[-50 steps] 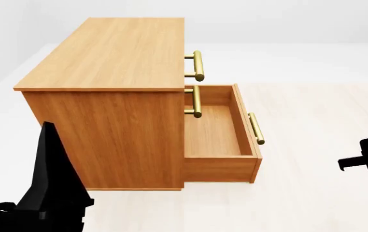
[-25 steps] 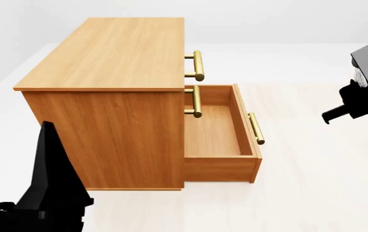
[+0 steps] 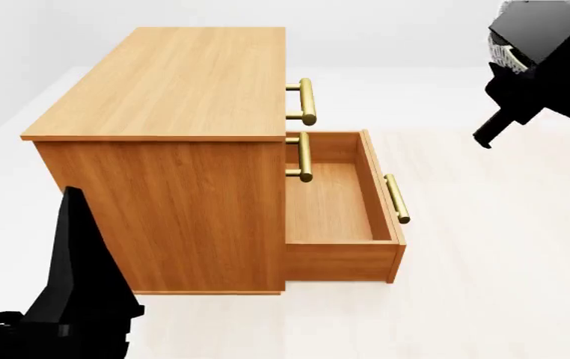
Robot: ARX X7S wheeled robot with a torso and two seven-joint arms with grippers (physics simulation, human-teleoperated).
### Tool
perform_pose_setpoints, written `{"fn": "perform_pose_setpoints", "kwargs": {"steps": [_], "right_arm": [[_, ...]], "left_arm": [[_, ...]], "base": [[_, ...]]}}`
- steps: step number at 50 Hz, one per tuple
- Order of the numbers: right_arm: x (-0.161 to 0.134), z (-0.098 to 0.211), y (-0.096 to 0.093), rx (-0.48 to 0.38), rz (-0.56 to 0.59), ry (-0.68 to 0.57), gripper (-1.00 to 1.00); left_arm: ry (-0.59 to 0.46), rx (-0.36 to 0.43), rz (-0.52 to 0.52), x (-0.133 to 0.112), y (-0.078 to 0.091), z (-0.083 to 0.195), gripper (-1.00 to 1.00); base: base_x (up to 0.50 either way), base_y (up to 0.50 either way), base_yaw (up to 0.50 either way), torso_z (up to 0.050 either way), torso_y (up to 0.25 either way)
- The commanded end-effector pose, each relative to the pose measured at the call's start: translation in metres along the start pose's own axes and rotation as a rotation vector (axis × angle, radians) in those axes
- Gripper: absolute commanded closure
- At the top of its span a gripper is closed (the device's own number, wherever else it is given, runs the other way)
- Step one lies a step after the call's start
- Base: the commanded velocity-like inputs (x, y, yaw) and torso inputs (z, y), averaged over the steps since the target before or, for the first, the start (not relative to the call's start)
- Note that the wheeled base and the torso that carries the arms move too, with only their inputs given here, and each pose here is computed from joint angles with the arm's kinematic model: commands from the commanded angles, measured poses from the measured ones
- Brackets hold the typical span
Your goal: Put the bowl on top of the cabinet.
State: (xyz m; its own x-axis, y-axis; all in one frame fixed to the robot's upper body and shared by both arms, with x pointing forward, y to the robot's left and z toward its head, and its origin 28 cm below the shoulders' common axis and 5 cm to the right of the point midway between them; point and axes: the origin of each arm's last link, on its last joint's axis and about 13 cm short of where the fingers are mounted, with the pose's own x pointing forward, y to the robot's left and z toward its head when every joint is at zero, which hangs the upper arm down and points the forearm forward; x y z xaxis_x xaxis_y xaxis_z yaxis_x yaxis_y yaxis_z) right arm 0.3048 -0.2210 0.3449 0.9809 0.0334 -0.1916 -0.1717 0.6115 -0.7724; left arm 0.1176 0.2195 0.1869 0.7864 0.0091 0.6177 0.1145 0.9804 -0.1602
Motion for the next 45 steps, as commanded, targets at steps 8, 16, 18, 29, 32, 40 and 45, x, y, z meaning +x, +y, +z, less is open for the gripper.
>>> {"fn": "perform_pose_setpoints", "kwargs": {"steps": [8, 16, 18, 29, 32, 40, 45], "right_arm": [[-0.001, 0.066, -0.029, -0.144, 0.138, -0.115, 1.00], [0.000, 0.097, -0.039, -0.174, 0.176, -0.183, 1.00], [0.002, 0.104, -0.038, -0.195, 0.199, -0.198, 1.00], [-0.006, 0.132, -0.049, -0.261, 0.202, -0.246, 1.00], [-0.007, 0.136, -0.049, -0.281, 0.202, -0.262, 1.00], [0.002, 0.148, -0.036, -0.333, 0.244, -0.321, 1.00], [0.008, 0.161, -0.026, -0.381, 0.276, -0.359, 1.00]], "left_arm": [[0.000, -0.003, 0.005, 0.000, 0.000, 0.000, -1.00], [0.002, -0.003, 0.000, -0.001, -0.001, 0.001, -1.00], [0.000, -0.004, 0.000, -0.001, -0.001, 0.002, -1.00], [-0.001, -0.008, 0.000, -0.001, -0.001, 0.001, -1.00], [0.000, -0.008, -0.001, -0.001, -0.001, 0.001, -1.00], [0.000, -0.009, -0.001, 0.000, 0.000, 0.001, -1.00], [0.000, -0.009, -0.004, 0.000, -0.001, 0.001, -1.00]], "base": [[0.00, 0.00, 0.00, 0.000, 0.000], [0.00, 0.00, 0.00, 0.000, 0.001], [0.00, 0.00, 0.00, 0.000, 0.000], [0.00, 0.00, 0.00, 0.000, 0.001], [0.00, 0.00, 0.00, 0.000, 0.000], [0.00, 0.00, 0.00, 0.000, 0.000], [0.00, 0.00, 0.00, 0.000, 0.000]]}}
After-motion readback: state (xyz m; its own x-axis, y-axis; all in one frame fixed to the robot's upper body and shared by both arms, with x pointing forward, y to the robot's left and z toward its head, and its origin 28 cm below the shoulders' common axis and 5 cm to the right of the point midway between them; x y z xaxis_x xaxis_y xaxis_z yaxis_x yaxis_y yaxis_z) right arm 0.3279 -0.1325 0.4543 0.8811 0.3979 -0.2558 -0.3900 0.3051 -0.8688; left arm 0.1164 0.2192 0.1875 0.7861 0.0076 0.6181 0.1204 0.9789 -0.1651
